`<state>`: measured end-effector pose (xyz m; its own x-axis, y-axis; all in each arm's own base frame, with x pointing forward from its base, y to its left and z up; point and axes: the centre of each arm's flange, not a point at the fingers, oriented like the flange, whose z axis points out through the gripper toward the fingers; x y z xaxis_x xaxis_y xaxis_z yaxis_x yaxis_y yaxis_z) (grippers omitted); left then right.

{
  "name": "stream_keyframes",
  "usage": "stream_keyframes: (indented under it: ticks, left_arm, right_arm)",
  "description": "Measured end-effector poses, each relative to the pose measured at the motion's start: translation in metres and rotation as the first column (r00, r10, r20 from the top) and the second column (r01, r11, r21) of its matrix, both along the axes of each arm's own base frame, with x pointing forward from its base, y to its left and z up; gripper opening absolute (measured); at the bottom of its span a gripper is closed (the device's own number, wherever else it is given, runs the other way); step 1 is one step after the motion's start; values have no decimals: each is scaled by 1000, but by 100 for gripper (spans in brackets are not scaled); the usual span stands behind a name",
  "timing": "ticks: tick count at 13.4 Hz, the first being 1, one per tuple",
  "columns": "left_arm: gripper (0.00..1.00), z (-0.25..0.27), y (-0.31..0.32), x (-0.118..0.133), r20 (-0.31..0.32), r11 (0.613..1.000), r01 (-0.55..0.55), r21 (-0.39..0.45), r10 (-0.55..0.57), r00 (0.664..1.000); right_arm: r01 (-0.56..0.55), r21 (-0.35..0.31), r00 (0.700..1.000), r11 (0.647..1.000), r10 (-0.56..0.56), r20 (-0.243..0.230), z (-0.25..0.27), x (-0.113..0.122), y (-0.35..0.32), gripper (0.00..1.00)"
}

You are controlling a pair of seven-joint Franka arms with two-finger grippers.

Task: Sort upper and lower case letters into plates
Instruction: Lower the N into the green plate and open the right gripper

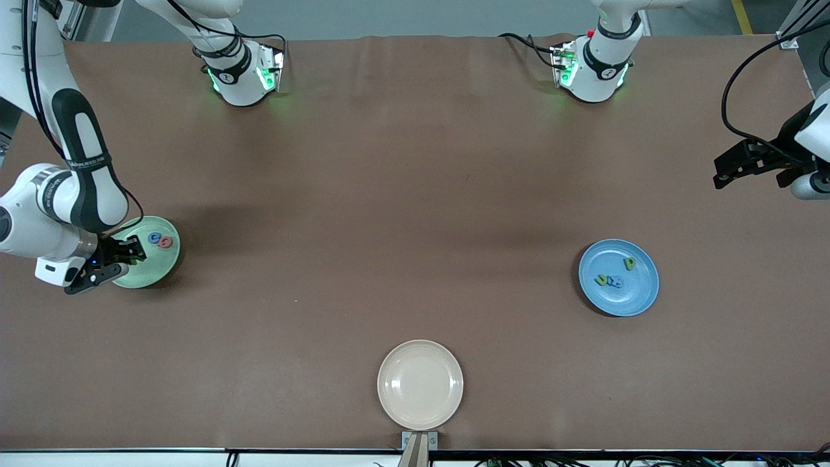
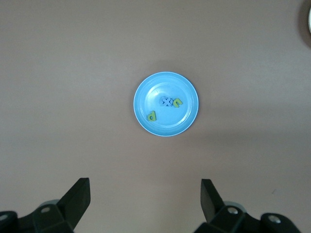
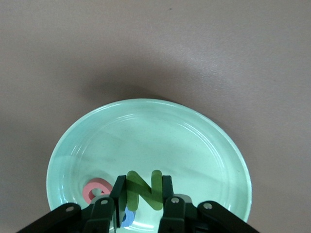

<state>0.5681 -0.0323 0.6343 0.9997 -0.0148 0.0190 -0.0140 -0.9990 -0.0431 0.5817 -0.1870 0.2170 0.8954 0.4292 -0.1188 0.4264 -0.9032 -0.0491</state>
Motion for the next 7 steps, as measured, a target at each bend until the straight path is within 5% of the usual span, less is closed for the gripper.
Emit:
stream_keyframes:
  ticks: [7]
  left_arm:
    - [100, -1, 0, -1, -6, 1000, 0, 0, 0, 1000]
  right_arm:
    - [1, 5, 1000, 1000, 0, -26, -15, -4, 1, 33]
